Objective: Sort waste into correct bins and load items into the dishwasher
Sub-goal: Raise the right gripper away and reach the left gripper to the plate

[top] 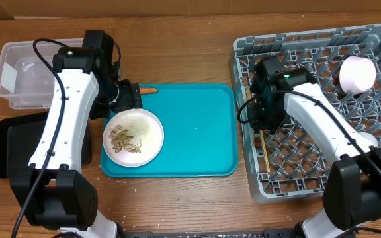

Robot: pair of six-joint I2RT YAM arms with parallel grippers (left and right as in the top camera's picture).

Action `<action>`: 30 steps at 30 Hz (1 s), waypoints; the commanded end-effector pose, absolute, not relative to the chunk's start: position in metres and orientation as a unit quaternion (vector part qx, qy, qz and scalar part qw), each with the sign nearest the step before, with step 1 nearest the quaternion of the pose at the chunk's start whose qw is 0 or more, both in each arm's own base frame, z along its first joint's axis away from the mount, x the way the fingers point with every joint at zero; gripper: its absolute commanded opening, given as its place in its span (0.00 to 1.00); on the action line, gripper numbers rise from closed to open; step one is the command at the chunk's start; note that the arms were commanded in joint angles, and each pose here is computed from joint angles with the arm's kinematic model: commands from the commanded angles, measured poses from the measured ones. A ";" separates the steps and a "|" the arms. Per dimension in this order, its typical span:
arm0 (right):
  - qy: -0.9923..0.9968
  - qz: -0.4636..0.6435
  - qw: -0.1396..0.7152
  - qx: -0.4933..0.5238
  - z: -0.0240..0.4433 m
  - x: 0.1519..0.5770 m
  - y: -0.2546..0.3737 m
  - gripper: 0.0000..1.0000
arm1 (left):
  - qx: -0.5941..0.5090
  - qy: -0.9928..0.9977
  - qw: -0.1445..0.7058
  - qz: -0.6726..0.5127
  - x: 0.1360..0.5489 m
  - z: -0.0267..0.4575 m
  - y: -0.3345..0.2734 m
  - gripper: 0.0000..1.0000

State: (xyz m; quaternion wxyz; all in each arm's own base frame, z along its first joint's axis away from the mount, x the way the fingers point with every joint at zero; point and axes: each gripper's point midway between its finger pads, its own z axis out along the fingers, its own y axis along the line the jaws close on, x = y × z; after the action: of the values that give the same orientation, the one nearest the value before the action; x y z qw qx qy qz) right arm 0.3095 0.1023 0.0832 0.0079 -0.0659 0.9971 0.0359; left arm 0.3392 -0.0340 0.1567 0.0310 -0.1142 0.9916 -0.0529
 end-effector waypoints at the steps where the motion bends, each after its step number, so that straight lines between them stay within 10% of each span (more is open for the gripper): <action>1: 0.995 0.049 0.048 -0.070 0.114 0.323 0.109 0.37 | -0.114 0.990 0.050 -0.062 0.341 0.169 -0.038 0.88; 7: 0.979 0.079 0.180 -0.055 0.217 0.347 0.111 0.38 | -0.114 0.990 0.049 -0.064 0.341 0.169 -0.039 0.88; 13: 0.953 0.092 0.288 0.023 0.287 0.348 0.070 0.65 | -0.092 0.991 0.051 -0.086 0.342 0.170 -0.060 0.87; 19: 0.974 0.097 0.206 0.022 0.265 0.313 0.044 1.00 | -0.041 0.994 0.050 -0.090 0.336 0.168 -0.105 0.89; 30: 0.981 0.095 0.170 0.022 0.237 0.307 0.042 1.00 | -0.025 0.999 -0.014 -0.033 0.305 0.110 -0.151 0.90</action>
State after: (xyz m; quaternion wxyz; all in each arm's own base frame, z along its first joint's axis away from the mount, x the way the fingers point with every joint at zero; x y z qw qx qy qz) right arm 0.3056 0.0403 0.2381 0.1685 0.0280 0.9812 0.0893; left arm 0.3153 -0.1478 0.1392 0.0217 -0.0092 0.9979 -0.0603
